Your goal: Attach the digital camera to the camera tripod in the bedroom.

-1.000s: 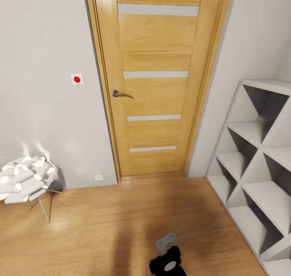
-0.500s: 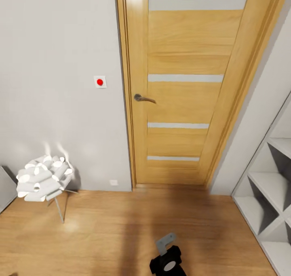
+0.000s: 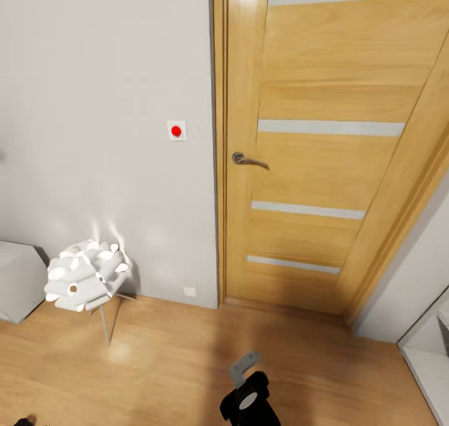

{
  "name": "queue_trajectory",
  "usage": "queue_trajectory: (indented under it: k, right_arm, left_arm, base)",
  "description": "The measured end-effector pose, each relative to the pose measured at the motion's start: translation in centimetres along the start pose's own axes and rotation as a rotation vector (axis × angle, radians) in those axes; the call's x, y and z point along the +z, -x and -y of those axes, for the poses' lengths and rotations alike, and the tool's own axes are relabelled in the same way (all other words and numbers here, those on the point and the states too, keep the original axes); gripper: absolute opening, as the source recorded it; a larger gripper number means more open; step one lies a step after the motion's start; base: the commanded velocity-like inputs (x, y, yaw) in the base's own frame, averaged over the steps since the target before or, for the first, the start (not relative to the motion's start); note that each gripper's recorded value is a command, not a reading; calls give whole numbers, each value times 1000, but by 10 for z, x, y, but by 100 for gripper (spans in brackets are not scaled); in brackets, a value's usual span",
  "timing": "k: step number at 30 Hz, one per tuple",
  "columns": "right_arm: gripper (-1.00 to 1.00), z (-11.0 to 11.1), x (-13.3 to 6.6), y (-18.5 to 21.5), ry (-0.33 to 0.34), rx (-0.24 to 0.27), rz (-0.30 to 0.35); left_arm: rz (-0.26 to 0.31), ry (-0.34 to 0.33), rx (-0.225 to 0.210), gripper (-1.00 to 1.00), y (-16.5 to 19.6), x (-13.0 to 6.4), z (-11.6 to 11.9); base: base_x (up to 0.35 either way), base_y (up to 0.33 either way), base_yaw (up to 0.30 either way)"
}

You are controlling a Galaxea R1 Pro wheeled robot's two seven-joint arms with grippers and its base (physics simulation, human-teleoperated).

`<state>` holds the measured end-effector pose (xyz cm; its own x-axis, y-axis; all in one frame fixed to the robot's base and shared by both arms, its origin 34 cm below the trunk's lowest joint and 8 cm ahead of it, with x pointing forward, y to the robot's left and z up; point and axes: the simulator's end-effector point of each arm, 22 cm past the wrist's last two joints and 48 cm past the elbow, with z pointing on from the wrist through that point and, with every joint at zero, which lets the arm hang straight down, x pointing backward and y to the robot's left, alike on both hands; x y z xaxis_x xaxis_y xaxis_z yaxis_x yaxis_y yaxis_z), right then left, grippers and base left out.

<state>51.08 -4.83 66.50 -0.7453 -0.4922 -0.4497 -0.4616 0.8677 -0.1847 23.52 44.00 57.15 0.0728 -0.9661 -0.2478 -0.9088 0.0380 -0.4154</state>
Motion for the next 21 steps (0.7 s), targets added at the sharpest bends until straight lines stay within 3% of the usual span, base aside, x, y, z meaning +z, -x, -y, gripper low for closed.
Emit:
queue_trajectory:
  k: [9,21]
  right_arm:
    - [100,-8,-4,1,13,-17,4]
    - [100,-25,1,-13,33,-60,-25]
  left_arm:
    - [58,16,-76,100,39,7,13]
    - [79,9,-97,100,56,25,53]
  base:
    - [295,-216,300]
    - [272,-234,300]
